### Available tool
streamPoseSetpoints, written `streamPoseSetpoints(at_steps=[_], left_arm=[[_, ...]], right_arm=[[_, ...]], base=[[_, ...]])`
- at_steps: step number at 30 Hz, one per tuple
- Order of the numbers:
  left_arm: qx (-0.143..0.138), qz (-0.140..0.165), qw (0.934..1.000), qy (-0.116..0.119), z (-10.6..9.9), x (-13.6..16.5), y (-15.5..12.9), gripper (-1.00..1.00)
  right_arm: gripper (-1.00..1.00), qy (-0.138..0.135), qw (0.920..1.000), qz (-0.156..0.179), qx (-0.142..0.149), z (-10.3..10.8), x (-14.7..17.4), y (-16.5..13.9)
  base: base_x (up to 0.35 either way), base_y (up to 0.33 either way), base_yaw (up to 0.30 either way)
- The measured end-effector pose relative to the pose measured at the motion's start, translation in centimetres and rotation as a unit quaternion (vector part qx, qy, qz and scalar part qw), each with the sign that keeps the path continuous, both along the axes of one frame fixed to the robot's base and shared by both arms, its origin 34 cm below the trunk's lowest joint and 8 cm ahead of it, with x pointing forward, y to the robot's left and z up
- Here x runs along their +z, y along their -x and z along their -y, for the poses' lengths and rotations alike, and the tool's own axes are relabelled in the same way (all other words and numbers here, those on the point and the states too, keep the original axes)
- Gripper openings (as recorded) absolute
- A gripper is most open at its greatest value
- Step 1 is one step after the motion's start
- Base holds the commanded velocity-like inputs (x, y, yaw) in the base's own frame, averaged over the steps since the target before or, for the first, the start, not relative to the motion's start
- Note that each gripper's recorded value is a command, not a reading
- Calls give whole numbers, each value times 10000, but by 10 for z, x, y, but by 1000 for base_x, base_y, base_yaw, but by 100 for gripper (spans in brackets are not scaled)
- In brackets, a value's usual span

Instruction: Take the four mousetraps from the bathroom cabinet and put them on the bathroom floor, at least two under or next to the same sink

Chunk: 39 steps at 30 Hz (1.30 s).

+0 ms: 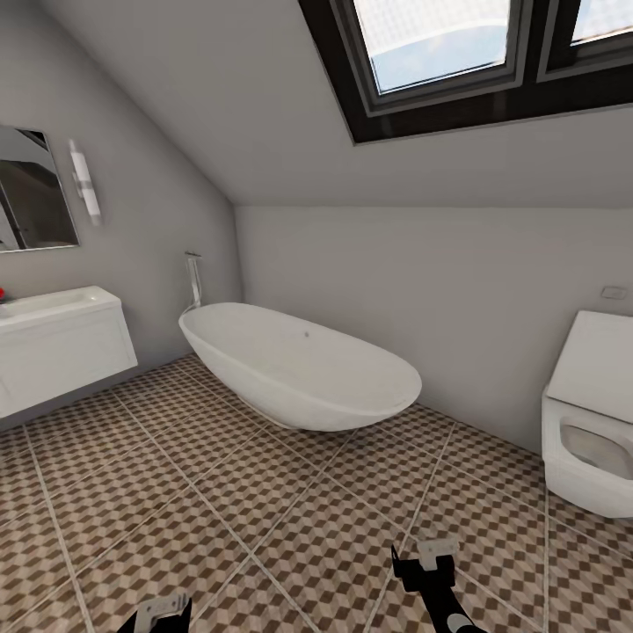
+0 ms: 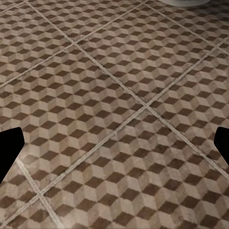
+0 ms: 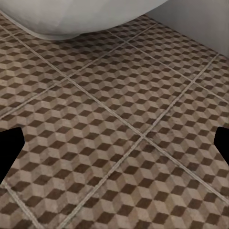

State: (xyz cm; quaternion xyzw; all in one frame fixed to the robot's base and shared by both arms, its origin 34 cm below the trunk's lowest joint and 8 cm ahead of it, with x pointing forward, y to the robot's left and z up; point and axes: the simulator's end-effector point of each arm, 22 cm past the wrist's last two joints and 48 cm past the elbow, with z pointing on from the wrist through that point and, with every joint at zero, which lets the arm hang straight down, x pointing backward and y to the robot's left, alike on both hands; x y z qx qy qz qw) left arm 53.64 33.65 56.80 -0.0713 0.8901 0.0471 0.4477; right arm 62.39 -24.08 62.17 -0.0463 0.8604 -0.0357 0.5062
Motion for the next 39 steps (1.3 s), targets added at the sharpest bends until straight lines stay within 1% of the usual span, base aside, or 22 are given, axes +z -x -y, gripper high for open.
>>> streamPoseSetpoints(at_steps=[8, 12, 15, 17, 19, 21, 23, 24, 26, 27, 28, 30, 33, 34, 37, 39], left_arm=[[45, -8, 10000, -21, -4, 0, 0, 100], [188, -20, 9998, -95, -11, 0, 2, 100], [379, -34, 9990, -224, -22, 1, 4, 100], [537, -44, 9980, -337, -30, 2, 6, 100], [864, -63, 9946, -565, -48, 5, 11, 100], [1022, -77, 9924, -678, -56, 6, 13, 100], [1097, -89, 9912, -733, -60, 6, 15, 100], [1118, -91, 9909, -746, -60, 7, 16, 100], [1119, -92, 9909, -747, -59, 6, 16, 100], [1112, -92, 9910, -739, -58, 6, 16, 100], [1106, -92, 9911, -731, -57, 6, 16, 100], [1067, -89, 9918, -692, -52, 5, 15, 100], [921, -90, 9941, -558, -38, 3, 13, 100], [696, -80, 9968, -381, -22, 0, 9, 100], [463, -64, 9987, -183, -7, -2, 6, 100], [399, -58, 9991, -126, -3, -2, 5, 100]], right_arm=[[100, -7, 10000, -3, 9, -1, 0, 0], [100, -10, 10000, -15, 16, 0, -2, 3], [100, 9, 10000, 1, -6, 5, -3, 5], [100, 62, 10000, 59, -52, 17, -1, 5], [100, 254, 9992, 218, -197, 63, 5, 5], [100, 317, 9992, 230, -112, 82, 5, 10], [100, 225, 9997, 80, 84, 75, -10, 29], [100, 102, 9997, -53, 217, 56, -23, 47], [100, -53, 9995, -155, 261, 35, -34, 63], [100, -131, 9994, -194, 254, 20, -39, 73], [100, -163, 9995, -195, 187, 16, -41, 77], [100, -160, 9997, -186, 46, 13, -43, 81], [100, -86, 9996, -166, -196, 15, -43, 85], [100, -22, 9992, -143, -370, 18, -43, 87], [100, 22, 9987, -128, -485, 21, -43, 89], [100, 30, 9986, -126, -512, 21, -43, 89]], base=[[0, 0, 0], [0, 0, 0], [0, 0, 0], [0, 0, 0], [0, 0, 0], [0, 0, 0], [0, 0, 0], [0, 0, 0], [0, 0, 0], [0, 0, 0], [0, 0, 0], [0, 0, 0], [0, 0, 0], [0, 0, 0], [0, 0, 0], [0, 0, 0]])
